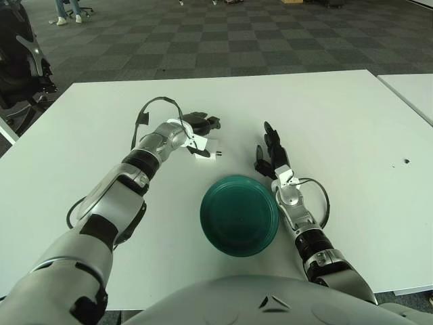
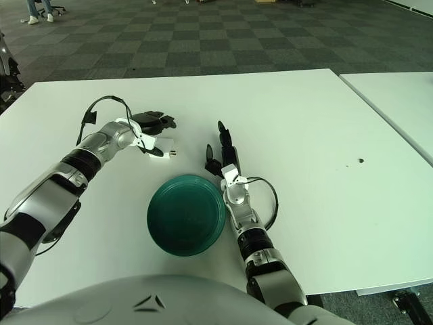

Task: Put the charger into the plate.

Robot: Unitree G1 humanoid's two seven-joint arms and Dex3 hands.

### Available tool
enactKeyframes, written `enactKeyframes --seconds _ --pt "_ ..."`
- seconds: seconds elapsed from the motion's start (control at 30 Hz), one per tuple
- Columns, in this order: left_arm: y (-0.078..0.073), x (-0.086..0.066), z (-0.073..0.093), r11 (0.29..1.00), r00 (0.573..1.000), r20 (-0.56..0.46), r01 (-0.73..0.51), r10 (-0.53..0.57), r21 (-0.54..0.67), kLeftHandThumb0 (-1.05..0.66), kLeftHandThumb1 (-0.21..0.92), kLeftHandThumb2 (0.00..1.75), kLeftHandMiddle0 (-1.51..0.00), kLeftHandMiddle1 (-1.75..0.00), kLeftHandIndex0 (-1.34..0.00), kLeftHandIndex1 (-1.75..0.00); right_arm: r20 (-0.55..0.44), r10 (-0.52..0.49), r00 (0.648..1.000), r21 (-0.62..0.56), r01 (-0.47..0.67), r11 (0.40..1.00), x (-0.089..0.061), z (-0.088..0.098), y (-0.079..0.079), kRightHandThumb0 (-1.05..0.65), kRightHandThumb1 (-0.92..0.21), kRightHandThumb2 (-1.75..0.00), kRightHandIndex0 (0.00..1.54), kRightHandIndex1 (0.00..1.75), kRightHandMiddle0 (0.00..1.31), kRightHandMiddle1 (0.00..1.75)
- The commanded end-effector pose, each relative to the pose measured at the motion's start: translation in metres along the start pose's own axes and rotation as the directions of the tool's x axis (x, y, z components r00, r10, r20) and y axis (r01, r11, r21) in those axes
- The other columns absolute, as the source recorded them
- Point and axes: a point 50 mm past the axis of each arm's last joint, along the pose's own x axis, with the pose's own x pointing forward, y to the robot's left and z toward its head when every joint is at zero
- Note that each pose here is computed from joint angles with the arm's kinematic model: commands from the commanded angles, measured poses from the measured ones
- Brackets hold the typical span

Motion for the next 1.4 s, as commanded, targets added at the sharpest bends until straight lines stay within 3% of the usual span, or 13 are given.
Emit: enactKeyframes --seconds 0.0,0.47,0.8,0.93,1.0,1.23,1.37 --pt "0.018 0.003 -0.001 0.999 0.999 -0.022 -0.032 0.033 0.043 -1.05 0.92 0.49 -0.02 0.00 0.00 -0.70 -0.474 0.066 0.878 -0.004 -0.077 0.997 -0.076 -0.082 0.030 -0.82 -0.92 -0.89 0.13 0.02 0.00 0.18" --pt "0.005 0.008 -0.002 0.998 0.998 -0.060 0.023 -0.020 0.052 -1.05 0.92 0.54 -0.01 0.00 0.00 -0.72 -0.474 0.046 0.879 -0.047 -0.077 0.996 -0.082 -0.079 0.026 -0.84 -0.92 -0.91 0.17 0.02 0.00 0.23" --pt "-0.012 0.011 0.000 0.995 0.993 -0.066 0.099 -0.098 0.020 -1.05 0.92 0.57 -0.02 -0.01 0.00 -0.78 -0.492 0.072 0.868 -0.027 -0.098 0.995 -0.074 -0.082 0.023 -0.83 -0.92 -0.92 0.17 0.01 0.00 0.22" --pt "-0.027 0.010 -0.001 0.988 0.986 -0.063 0.154 -0.153 0.008 -1.05 0.92 0.61 -0.08 -0.03 -0.02 -0.99 -0.495 0.081 0.865 0.002 -0.092 0.996 -0.069 -0.080 0.025 -0.84 -0.92 -0.92 0.18 0.02 0.00 0.22" --pt "-0.031 0.009 -0.001 0.982 0.981 -0.054 0.188 -0.188 0.000 -1.05 0.92 0.62 -0.08 -0.39 -0.07 -1.15 -0.503 0.081 0.861 0.021 -0.082 0.996 -0.066 -0.079 0.028 -0.84 -0.92 -0.91 0.19 0.02 0.00 0.22" --pt "-0.041 0.008 0.000 0.939 0.939 -0.039 0.340 -0.342 -0.042 -1.05 0.92 0.58 -0.03 -1.52 -0.15 -1.38 -0.524 0.067 0.849 0.038 -0.055 0.998 -0.069 -0.080 0.027 -0.86 -0.92 -0.89 0.19 0.02 0.00 0.21" --pt "-0.054 0.006 -0.002 0.917 0.915 -0.057 0.397 -0.398 -0.040 -1.05 0.92 0.53 -0.05 -1.69 -0.16 -1.45 -0.505 0.059 0.861 0.005 -0.065 0.998 -0.084 -0.091 0.011 -0.88 -0.92 -0.88 0.17 0.01 0.00 0.23"
